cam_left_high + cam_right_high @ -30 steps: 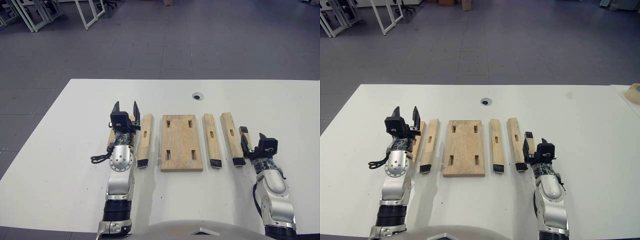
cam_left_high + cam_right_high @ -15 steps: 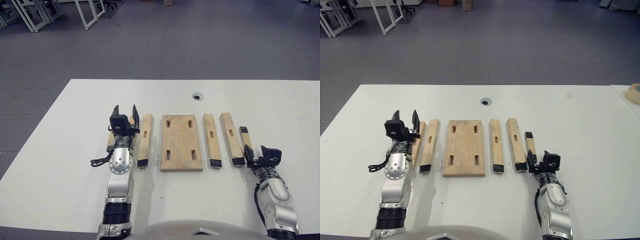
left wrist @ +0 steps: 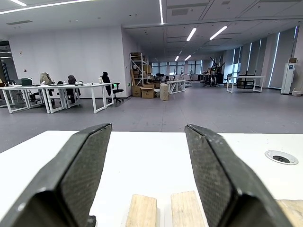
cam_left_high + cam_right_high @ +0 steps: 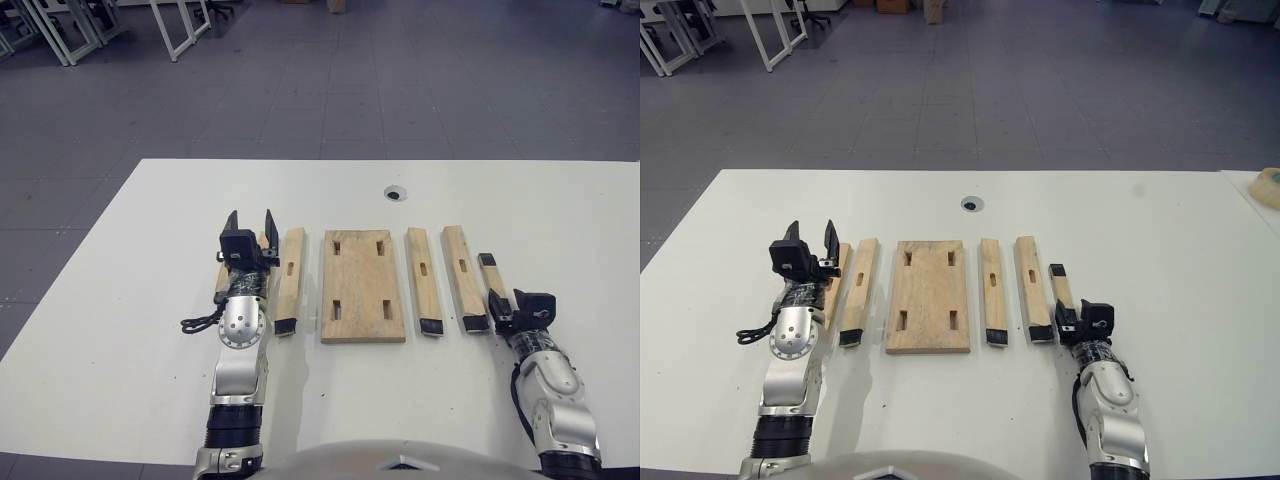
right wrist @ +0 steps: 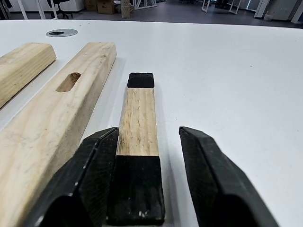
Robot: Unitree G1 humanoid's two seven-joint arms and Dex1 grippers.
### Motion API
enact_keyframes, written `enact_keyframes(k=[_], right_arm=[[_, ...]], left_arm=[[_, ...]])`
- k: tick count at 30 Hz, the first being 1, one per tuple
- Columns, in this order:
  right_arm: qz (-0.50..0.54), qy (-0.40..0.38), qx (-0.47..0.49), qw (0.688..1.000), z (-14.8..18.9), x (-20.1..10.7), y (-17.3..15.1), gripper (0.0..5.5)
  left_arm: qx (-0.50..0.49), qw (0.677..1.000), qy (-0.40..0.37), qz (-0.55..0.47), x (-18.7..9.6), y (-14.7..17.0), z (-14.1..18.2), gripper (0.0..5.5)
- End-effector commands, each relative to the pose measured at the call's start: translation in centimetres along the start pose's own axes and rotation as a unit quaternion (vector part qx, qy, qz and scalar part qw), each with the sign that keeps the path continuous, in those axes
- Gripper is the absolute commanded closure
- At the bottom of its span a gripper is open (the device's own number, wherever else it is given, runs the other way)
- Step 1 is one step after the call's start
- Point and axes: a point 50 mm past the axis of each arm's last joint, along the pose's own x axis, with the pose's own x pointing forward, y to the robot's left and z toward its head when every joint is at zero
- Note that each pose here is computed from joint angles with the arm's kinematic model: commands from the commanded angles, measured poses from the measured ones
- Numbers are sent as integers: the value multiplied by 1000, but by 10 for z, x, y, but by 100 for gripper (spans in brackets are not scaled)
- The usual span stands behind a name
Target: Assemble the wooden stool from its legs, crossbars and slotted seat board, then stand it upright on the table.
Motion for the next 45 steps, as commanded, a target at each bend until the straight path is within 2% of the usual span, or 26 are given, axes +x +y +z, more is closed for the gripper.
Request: enact_keyframes(k=[1, 3, 7, 9, 15, 19, 20, 22, 24, 26, 30, 34, 40, 45], right_arm=[[20, 68, 47, 996, -24, -8, 10, 406], [21, 88, 57, 994, -27, -9, 9, 427], [31, 119, 75, 990, -30, -10, 13, 427], [33, 109, 80, 990, -25, -9, 16, 427], [1, -93, 5, 996, 56, 7, 5, 427], [25, -151, -24, 988, 88, 13, 17, 427], [58, -167, -32, 984, 98, 14, 29, 427], [124, -190, -51, 973, 112, 15, 50, 427], [180, -205, -69, 960, 124, 15, 67, 427], [230, -215, -85, 945, 134, 15, 79, 427], [303, -222, -117, 919, 144, 12, 95, 427], [360, -227, -146, 893, 149, 11, 104, 427], [410, -227, -160, 869, 146, 4, 118, 427], [425, -228, -166, 860, 145, 1, 122, 427]], left_arm=[[1, 1000, 5, -2, 2, 0, -2, 266], [0, 1000, 4, -2, 2, 0, -1, 266], [-2, 1000, 3, -1, 3, 1, 0, 266], [-2, 1000, 2, -3, 4, 0, 0, 266], [-4, 1000, -10, -5, 8, -1, 7, 266], [-27, 999, -12, -24, 14, -8, 15, 266], [-78, 995, 4, -54, 17, -17, 18, 266], [-201, 971, 42, -125, 22, -36, 29, 266], [-291, 933, 75, -199, 24, -53, 42, 266], [-372, 888, 108, -249, 23, -62, 51, 234], [-457, 825, 137, -303, 18, -66, 62, 153], [-520, 777, 139, -326, 18, -69, 73, 150], [-546, 751, 154, -338, 18, -74, 77, 150], [-553, 746, 169, -329, 16, -75, 72, 150]])
